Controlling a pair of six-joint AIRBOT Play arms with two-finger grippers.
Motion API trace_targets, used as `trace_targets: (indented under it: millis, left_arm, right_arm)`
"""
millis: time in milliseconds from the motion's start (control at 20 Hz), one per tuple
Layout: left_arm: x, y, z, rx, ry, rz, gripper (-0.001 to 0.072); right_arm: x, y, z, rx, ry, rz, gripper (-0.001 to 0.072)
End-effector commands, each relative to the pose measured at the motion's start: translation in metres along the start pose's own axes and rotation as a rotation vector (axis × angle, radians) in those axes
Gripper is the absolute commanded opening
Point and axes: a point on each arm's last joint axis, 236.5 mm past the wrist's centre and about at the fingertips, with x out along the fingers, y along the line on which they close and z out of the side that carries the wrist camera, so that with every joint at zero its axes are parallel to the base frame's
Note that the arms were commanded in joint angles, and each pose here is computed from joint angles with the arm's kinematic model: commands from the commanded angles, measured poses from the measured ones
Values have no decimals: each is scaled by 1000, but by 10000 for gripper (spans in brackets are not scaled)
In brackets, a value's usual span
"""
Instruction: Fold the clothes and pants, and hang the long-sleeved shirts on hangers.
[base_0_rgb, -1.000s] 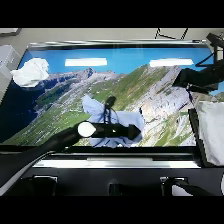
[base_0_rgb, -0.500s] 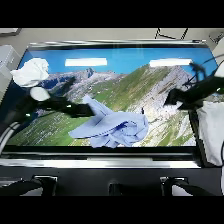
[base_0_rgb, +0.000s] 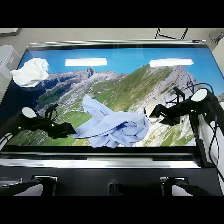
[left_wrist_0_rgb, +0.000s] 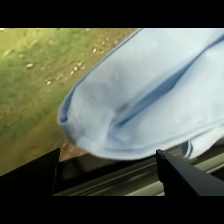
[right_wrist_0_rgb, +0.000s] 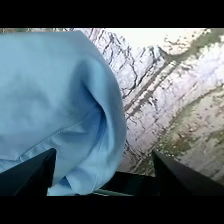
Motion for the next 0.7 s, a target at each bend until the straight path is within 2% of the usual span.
trace_targets:
  millis: [0, 50, 100, 150, 200, 250, 350, 400, 450, 500, 650]
  left_arm:
    - [17, 3, 5, -44, -66, -28, 688]
    - [19, 2, 6, -43, -70, -24, 597]
    - [21, 2, 7, -46, -76, -19, 592]
    - [22, 1, 8, -65, -85, -16, 524]
    - [22, 0, 9, -73, -88, -16, 235]
    - [22, -2, 9, -67, -87, -19, 24]
    - [21, -3, 8, -62, -87, -20, 22]
    - [19, -5, 8, -57, -93, -22, 22]
    - [14, -8, 10, -47, -110, -24, 21]
    - [6, -12, 14, -32, -139, -28, 22]
    - [-76, -50, 65, 105, -407, -46, 20]
  right_arm:
    - [14, -2, 5, 19, -9, 23, 685]
    - [21, -3, 4, 27, 10, 27, 685]
    - [30, -3, 3, 32, 32, 32, 685]
    - [41, 1, 0, 30, 59, 41, 685]
    - [52, 5, -1, 22, 77, 46, 685]
    - [65, 9, 0, 16, 80, 45, 685]
    - [88, 15, 7, 22, 57, 34, 677]
    - [96, 17, 13, 39, 34, 28, 626]
    - [99, 19, 18, 42, 11, 28, 415]
    - [96, 22, 25, 40, -11, 36, 48]
    - [38, 55, 64, -138, -148, 82, 39]
